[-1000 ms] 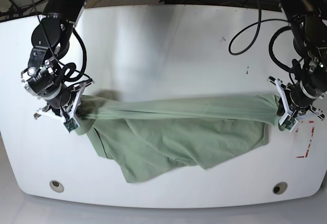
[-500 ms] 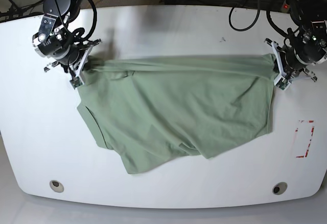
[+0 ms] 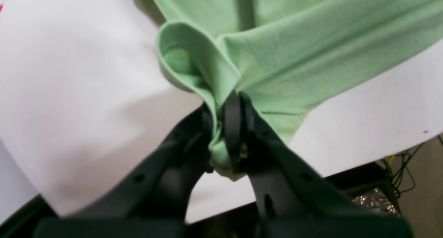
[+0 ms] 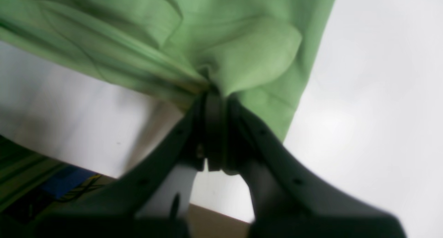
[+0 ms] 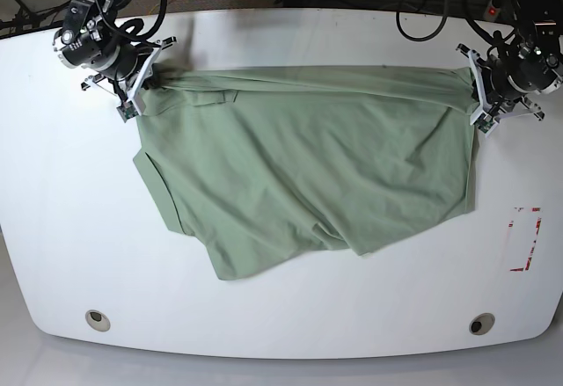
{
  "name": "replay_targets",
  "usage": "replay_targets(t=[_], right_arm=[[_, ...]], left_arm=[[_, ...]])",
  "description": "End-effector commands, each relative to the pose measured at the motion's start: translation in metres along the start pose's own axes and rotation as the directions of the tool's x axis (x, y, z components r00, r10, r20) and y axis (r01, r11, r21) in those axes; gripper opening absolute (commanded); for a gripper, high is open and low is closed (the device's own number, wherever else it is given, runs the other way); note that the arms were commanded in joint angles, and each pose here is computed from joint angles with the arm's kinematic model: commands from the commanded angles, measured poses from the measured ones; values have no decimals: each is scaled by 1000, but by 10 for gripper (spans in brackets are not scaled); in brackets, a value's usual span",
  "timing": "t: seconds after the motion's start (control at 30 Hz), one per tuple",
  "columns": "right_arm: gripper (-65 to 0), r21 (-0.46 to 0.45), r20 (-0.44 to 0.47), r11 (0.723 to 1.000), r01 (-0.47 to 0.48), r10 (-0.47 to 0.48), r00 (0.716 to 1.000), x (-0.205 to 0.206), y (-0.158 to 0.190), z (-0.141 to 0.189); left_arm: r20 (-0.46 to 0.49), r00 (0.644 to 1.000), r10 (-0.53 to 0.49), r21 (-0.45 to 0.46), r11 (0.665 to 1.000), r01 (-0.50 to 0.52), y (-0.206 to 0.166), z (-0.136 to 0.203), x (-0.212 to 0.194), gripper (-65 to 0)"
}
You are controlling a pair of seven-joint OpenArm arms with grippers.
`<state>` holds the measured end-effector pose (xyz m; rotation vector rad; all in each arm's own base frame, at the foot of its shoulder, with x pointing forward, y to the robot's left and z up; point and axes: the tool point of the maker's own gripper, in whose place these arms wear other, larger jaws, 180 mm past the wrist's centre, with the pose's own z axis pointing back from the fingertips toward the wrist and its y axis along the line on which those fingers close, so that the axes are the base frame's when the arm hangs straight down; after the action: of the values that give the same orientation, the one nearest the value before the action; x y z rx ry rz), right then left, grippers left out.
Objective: Fold the T-shirt properly
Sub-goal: 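Lift the shirt with both grippers and lay it flat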
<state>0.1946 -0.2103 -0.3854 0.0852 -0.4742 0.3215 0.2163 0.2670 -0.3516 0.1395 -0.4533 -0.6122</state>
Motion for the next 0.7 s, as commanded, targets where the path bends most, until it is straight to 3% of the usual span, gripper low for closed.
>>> replay_targets(t=[0.0,0.47,0.67], right_arm=[[-650,-38,-6,999,11,-11,1000,0,-6,3],[-650,-51,0,997,51,-51,999,-5,-11,6],[-403,-54,4,994,97,-97,995,-11,-10,7]], left_arm=[[-13,1000,-12,56,998,13,15,6,-2,-650],[10,1000,-3,15,1000,3,1,1,-11,-650],[19,1000,-2,12,1000,2,0,1,-10,-647]])
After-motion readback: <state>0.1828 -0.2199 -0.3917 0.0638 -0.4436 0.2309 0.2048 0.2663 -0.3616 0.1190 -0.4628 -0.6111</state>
